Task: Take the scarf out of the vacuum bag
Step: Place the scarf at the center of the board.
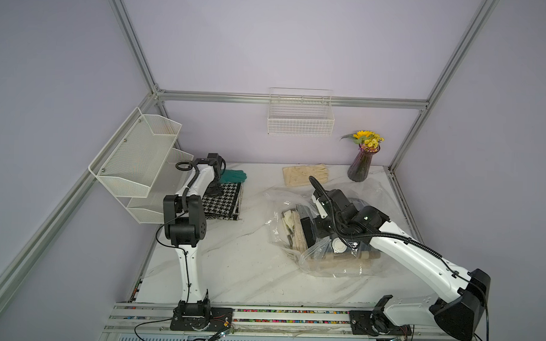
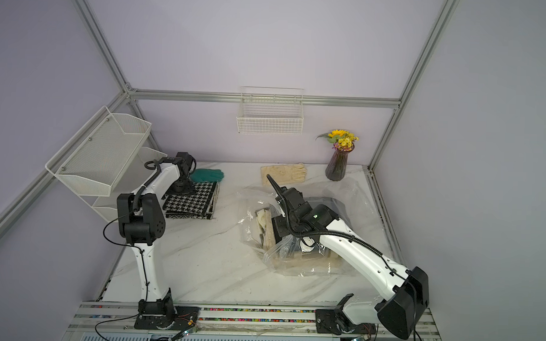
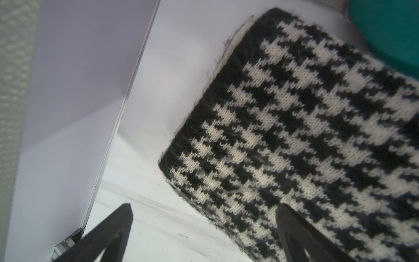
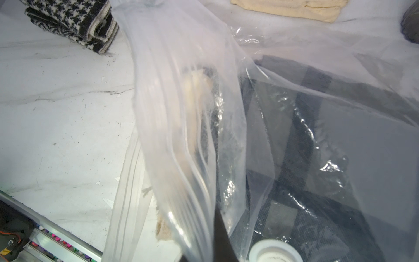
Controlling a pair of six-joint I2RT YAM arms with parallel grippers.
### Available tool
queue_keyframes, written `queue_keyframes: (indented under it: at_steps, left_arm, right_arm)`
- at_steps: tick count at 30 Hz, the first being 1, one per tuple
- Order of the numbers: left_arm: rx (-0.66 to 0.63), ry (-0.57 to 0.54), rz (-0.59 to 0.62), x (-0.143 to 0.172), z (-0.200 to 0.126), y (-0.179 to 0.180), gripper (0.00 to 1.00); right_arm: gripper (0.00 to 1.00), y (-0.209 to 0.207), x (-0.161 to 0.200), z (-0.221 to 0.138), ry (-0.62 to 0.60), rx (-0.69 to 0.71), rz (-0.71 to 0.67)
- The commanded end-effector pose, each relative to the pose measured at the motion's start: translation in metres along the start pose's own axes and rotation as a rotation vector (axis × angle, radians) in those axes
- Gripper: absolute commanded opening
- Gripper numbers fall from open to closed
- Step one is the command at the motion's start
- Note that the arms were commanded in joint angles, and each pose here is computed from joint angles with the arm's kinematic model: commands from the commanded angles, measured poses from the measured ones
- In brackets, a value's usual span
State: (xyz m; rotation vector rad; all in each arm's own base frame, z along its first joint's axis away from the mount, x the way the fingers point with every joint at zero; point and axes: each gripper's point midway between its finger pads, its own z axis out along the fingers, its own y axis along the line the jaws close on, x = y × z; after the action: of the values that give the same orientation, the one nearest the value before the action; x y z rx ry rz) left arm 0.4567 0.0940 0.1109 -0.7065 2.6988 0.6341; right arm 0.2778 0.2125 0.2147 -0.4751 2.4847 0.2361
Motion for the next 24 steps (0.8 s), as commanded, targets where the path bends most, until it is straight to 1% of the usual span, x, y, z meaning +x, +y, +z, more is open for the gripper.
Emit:
queue_keyframes:
  at_steps: [1,6,10,15,18,19,21,24]
  left_arm:
    - [-0.009,-0.068,-0.043,-0.013,-0.022,0.018,1.00]
    - [-0.035,-0.083,-0.017,-0.012,-0.028,0.029,1.00]
    - [0.028,-0.082,0.025,-0.006,-0.039,0.020,1.00]
    - [0.113,-0.118,0.092,0.007,-0.072,0.002,1.00]
    - [0.220,-0.131,0.102,0.023,-0.096,-0.010,1.00]
    - [0.259,-0.136,0.112,0.030,-0.105,-0.015,1.00]
    - [0.344,-0.145,0.170,0.046,-0.124,-0.032,1.00]
    - [0.397,-0.180,0.250,0.073,-0.155,-0.051,1.00]
  right_arm:
    - [0.06,-0.005,0.002,-0.004,-0.007,0.014,-0.009]
    - [0.06,-0.005,0.002,-0.003,-0.003,0.014,-0.008]
    - [0.06,-0.005,0.001,-0.002,-0.001,0.014,-0.005]
    - [0.06,0.002,-0.004,-0.002,0.010,-0.013,0.006]
    - [0.06,0.003,-0.008,-0.005,0.010,-0.014,0.003]
    - [0.06,0.003,-0.008,-0.006,0.009,-0.016,0.002]
    - [0.06,0.005,-0.008,-0.009,0.015,-0.025,-0.004]
    - [0.06,0.008,-0.004,-0.010,0.035,-0.043,-0.013]
